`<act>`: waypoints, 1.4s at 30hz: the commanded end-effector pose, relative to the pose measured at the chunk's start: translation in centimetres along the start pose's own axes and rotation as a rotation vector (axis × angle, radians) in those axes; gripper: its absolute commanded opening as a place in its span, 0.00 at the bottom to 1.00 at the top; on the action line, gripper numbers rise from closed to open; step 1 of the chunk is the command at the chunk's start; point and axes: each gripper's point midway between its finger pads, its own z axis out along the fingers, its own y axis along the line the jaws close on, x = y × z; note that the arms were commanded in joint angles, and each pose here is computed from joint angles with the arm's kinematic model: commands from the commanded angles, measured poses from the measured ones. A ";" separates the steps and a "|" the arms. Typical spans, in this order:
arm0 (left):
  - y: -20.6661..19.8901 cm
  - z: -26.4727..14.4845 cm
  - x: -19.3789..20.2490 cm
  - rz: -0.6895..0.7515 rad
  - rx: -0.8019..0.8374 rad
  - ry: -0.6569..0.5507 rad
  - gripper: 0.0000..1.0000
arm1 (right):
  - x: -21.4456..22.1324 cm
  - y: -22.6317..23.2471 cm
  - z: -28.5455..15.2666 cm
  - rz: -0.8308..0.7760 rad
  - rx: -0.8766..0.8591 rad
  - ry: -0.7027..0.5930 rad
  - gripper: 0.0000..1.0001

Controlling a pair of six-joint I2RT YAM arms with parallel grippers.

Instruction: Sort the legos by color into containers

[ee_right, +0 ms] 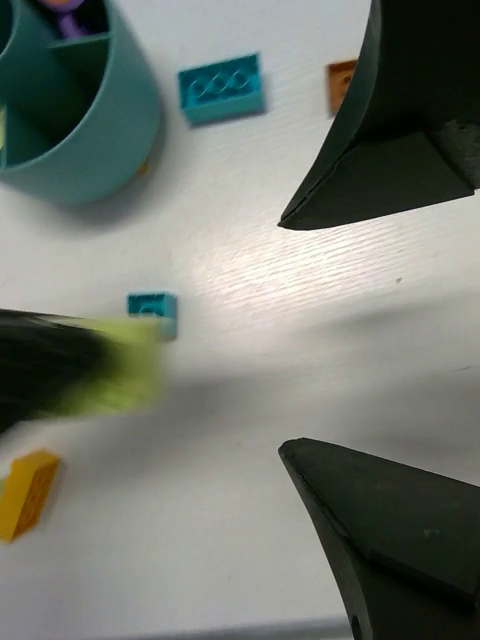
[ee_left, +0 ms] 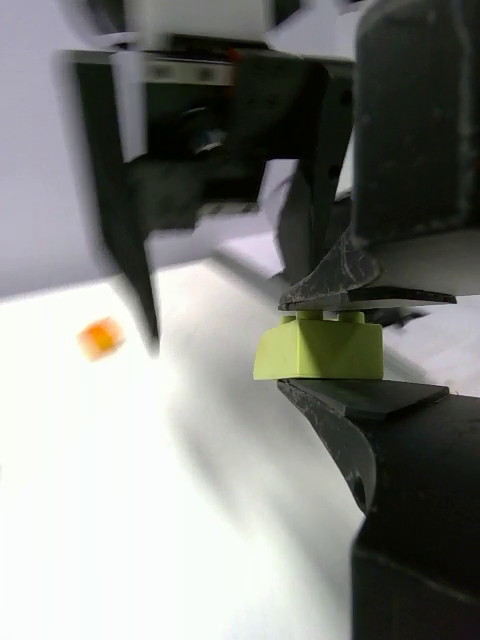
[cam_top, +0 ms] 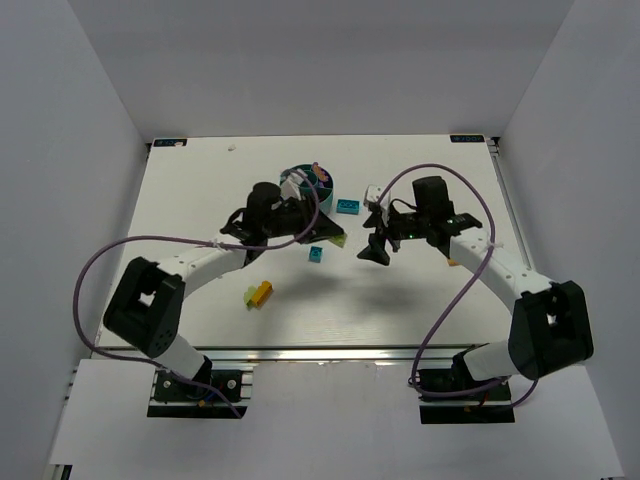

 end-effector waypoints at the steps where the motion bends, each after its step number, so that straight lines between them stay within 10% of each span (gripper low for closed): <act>1: 1.8 -5.0 -6.5 0.040 -0.211 -0.218 0.00 | -0.8 -3.9 -2.1 -0.090 0.278 0.003 0.89; 6: 5.4 -10.0 -11.1 -0.093 -0.474 -0.396 0.00 | 1.4 -6.2 -3.7 -0.092 0.435 0.094 0.89; 8: 7.5 -10.8 -11.5 -0.156 -0.597 -0.412 0.00 | 1.0 -6.1 -3.6 -0.074 0.391 0.092 0.59; 10: 7.4 -11.2 -13.2 -0.187 -0.646 -0.446 0.00 | 0.6 -5.3 -3.4 -0.041 0.338 0.074 0.00; 42: 11.9 -3.6 -18.3 -0.343 -0.656 -0.398 0.00 | -0.4 -4.0 -3.9 -0.032 0.346 0.008 0.00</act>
